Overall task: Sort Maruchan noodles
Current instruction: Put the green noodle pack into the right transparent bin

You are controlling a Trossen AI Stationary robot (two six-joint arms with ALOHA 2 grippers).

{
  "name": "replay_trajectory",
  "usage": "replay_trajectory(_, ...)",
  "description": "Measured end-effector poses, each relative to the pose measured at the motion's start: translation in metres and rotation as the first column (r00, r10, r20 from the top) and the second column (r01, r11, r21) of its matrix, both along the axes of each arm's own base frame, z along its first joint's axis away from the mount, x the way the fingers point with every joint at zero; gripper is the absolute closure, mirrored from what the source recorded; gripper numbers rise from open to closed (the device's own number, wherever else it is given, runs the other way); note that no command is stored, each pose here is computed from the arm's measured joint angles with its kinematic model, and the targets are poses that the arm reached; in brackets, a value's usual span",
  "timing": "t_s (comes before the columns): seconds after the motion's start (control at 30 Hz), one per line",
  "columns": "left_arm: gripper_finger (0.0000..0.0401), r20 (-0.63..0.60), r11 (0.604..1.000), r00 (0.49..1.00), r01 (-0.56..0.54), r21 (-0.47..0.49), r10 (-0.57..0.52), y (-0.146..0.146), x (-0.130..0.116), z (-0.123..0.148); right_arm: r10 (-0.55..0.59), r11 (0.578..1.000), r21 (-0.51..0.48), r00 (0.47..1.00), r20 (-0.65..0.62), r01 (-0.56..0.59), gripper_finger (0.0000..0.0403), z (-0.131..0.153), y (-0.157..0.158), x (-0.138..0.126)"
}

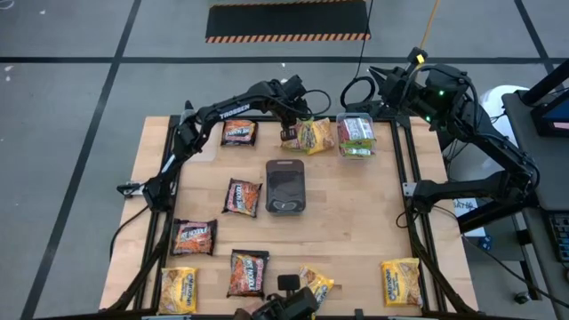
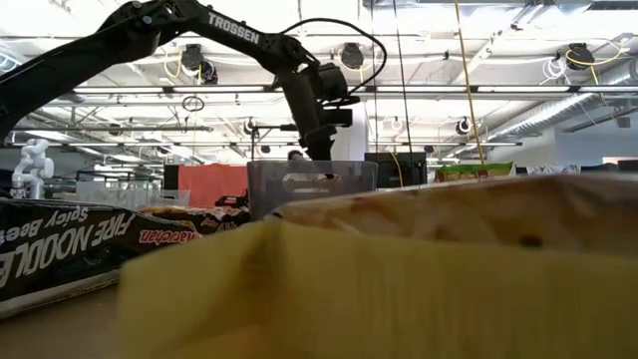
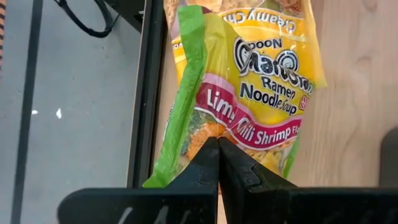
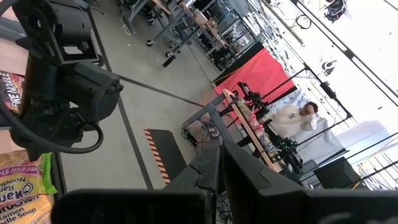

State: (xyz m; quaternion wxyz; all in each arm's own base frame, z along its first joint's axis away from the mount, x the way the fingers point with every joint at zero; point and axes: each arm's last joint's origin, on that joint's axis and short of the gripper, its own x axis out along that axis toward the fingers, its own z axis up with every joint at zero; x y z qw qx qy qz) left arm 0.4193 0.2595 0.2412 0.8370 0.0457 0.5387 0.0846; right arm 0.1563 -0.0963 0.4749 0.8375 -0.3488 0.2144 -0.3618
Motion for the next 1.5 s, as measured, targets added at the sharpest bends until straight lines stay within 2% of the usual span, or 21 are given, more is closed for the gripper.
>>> replay_trajectory(0.17,0.0401,-0.017,0.998,1.0,0.017,0.067,-0.016,-0.004,0.0,0.008,0.0,1.0,0.0,1.0,0.0,0.0,0.0387,0.0,0.0,0.0)
replay_trajectory(0.3,0.0401,0.02,0.994,0.999,0.026,0.103,-0.028,-0.008,-0.005,0.029,-0.001,1.0,0.0,1.0,0.0,0.001,0.0387,0.0,0.0,0.0)
replay_trajectory(0.57,0.0401,0.076,0.99,0.997,0.013,0.138,-0.023,-0.012,-0.012,0.054,-0.002,1.0,0.0,1.0,0.0,0.002,0.0387,0.0,0.0,0.0)
replay_trajectory(0.9,0.0401,0.084,0.99,0.996,0.011,0.139,-0.023,-0.014,-0.01,0.054,-0.003,1.0,0.001,1.0,0.001,0.003,0.0387,0.0,0.0,0.0)
replay_trajectory(1.03,0.0401,0.088,0.991,0.996,0.003,0.134,-0.015,-0.014,-0.01,0.054,-0.001,1.0,0.031,1.0,-0.028,0.002,0.0387,-0.005,-0.002,0.003)
replay_trajectory(1.2,0.0401,0.1,0.992,0.995,-0.041,0.116,0.03,-0.009,-0.013,0.055,-0.001,0.999,0.049,0.995,-0.099,0.006,0.0387,-0.018,-0.017,0.028)
replay_trajectory(1.37,0.0401,0.137,0.99,0.987,-0.1,0.099,0.086,-0.006,-0.024,0.07,-0.011,0.999,0.039,0.984,-0.178,0.018,0.0387,-0.04,-0.047,0.066)
replay_trajectory(1.5,0.0401,0.177,0.987,0.978,-0.133,0.093,0.115,-0.002,-0.041,0.09,0.062,0.997,0.041,0.992,-0.111,-0.058,0.0387,-0.045,-0.068,0.089)
